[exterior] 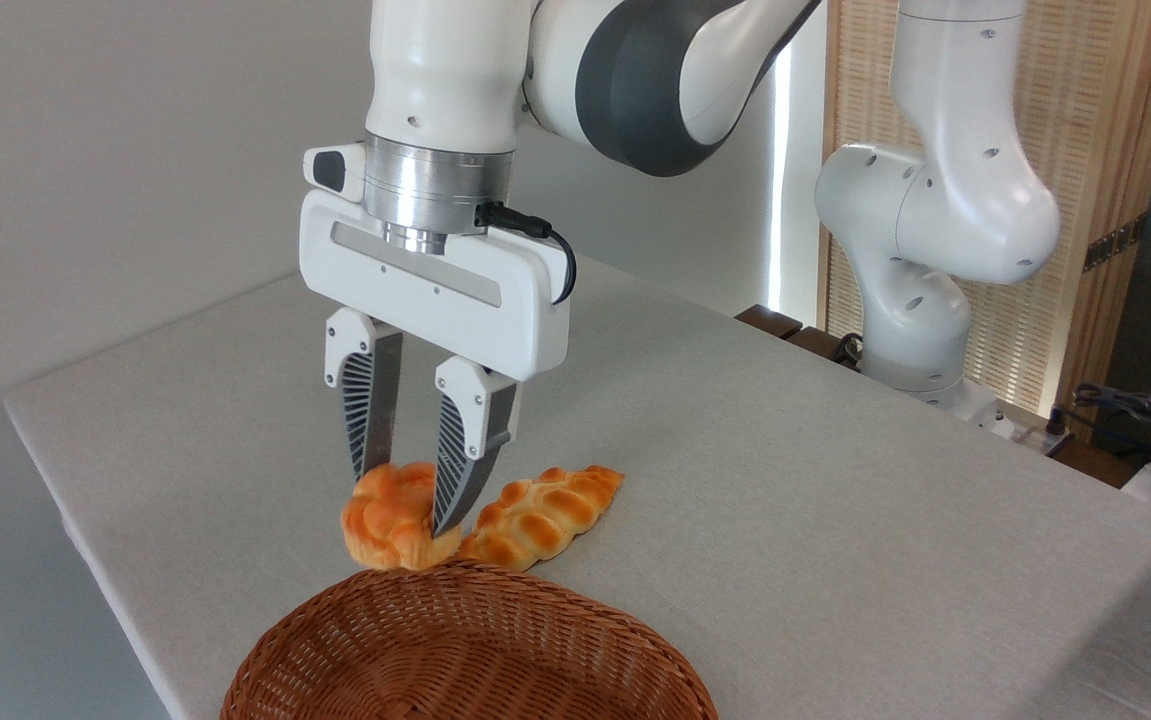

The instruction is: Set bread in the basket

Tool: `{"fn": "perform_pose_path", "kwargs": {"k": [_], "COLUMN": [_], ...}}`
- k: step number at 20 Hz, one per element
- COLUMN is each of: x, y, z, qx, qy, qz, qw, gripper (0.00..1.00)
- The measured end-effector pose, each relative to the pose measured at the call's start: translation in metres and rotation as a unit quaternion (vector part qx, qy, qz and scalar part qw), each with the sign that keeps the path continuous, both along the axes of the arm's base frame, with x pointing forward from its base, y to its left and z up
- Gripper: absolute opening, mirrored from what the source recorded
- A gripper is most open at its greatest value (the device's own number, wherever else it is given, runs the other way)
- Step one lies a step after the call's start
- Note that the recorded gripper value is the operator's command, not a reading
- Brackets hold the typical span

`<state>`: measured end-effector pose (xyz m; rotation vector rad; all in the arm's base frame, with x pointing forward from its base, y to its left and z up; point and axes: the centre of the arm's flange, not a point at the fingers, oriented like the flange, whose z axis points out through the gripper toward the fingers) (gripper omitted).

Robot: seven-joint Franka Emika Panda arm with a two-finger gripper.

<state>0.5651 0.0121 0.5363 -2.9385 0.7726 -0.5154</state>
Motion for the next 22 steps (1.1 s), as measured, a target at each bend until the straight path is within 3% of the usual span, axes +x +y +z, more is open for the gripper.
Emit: {"fn": "perform_pose_path", "kwargs": {"k": [11,17,22], "x": [-0.003,-0.030,-0.038], "y": [-0.001,-0.037,-0.077], "z": [0.010,0.040,0.041], "qx": [0.000,0.002,0.011], "qy": [-0.008,0.068,0.092], "qz": [-0.001,-0.036,-0.075], "qw": [1.0000,0.9970,0.9929], "gripper": [1.00,1.00,1.00]}}
